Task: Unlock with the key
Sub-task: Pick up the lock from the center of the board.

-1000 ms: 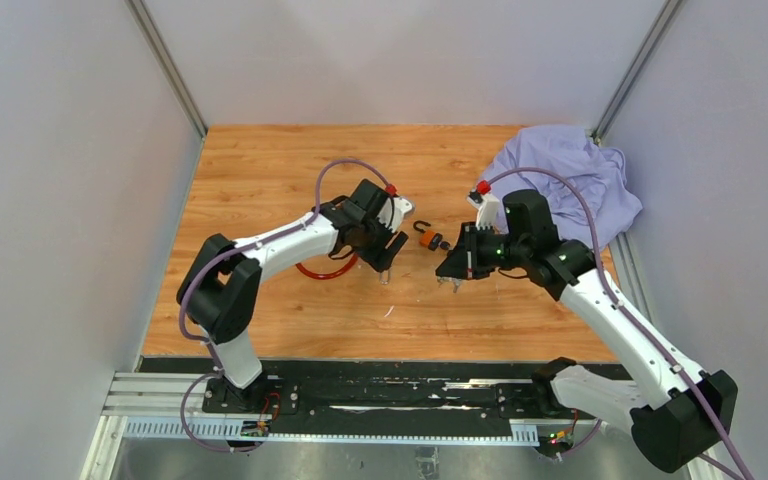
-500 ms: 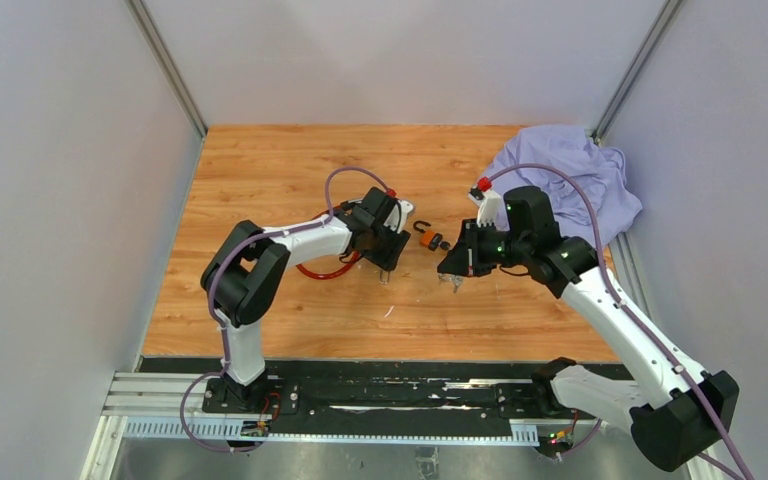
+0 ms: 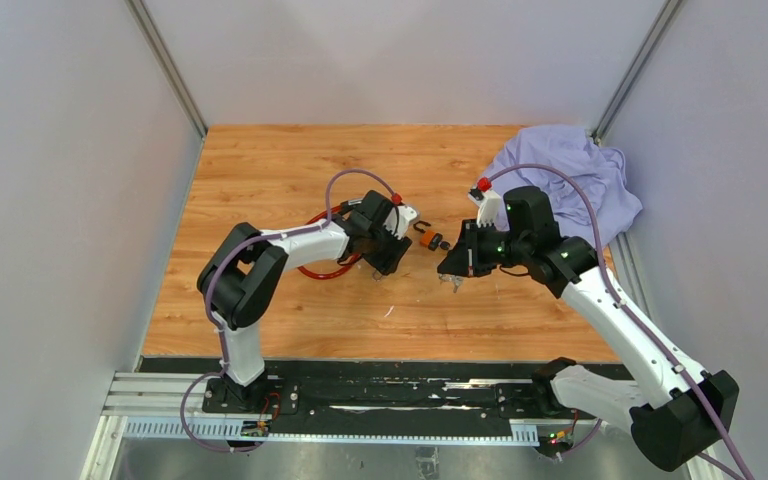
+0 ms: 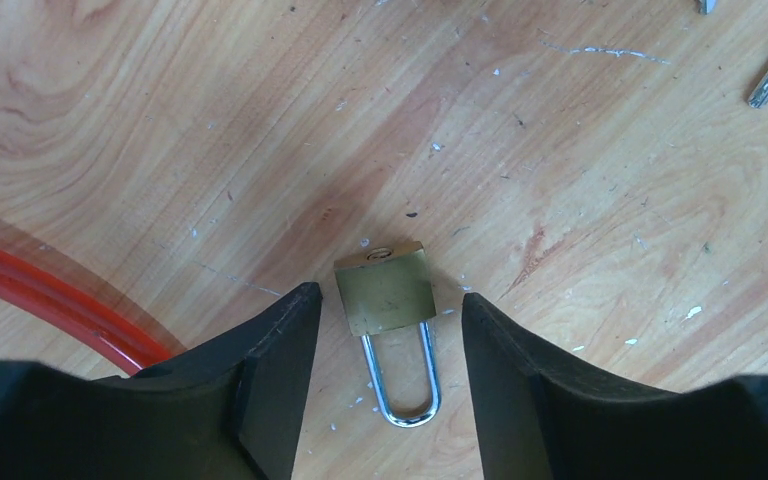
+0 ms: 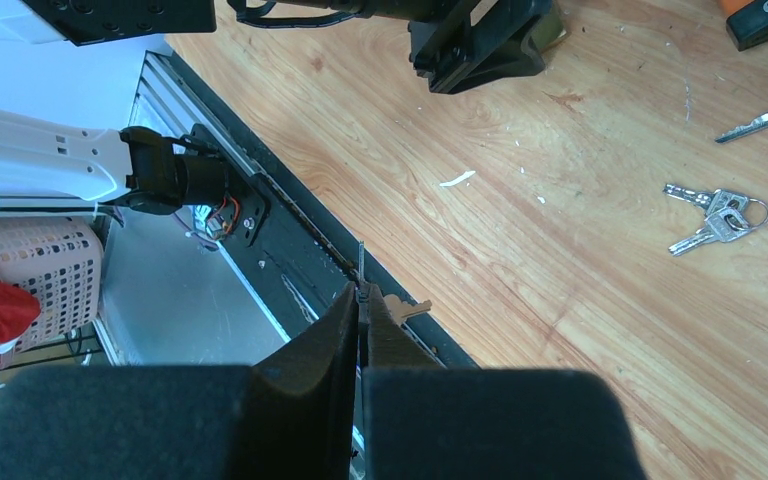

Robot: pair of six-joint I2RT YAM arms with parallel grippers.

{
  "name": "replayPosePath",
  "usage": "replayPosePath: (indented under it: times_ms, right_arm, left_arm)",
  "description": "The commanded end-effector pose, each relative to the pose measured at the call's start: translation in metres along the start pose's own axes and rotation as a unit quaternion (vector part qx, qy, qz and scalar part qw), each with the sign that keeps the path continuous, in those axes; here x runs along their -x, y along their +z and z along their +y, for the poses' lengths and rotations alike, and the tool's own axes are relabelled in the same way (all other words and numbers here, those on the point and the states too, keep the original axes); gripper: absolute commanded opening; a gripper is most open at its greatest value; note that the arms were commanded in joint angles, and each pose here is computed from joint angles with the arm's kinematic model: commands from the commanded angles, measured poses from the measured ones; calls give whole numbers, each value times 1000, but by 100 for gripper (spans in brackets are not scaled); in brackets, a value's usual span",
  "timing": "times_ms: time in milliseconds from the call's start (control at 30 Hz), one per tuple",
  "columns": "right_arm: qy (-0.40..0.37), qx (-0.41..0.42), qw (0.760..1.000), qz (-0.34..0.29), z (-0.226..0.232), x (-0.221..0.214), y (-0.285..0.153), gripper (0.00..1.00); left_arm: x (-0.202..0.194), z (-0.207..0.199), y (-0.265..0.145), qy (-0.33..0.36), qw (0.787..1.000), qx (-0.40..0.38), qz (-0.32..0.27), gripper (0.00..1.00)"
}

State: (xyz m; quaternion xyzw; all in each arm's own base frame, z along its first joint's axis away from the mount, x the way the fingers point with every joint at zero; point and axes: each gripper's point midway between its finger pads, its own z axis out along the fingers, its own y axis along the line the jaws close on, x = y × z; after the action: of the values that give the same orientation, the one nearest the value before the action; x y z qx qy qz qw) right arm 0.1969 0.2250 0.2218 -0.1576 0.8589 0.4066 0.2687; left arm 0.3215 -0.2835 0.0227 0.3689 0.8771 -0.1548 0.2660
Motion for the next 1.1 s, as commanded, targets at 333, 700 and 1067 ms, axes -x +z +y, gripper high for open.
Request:
replayPosePath:
  times_ms: [333,700,1067]
  right_arm:
    - [-11,13,1000,-15,8,9,-7,1]
    - [-19,19,1000,-10,11,10,-5,1]
    - [-32,36,999,7,23,13,0,1]
  left_arm:
    - [-15,-6,7,-27,999,-9,17,49]
    - [1,-29,-22,68,993,-97,5,24]
    - [38,-22,-187,341,916,-196,-80,18]
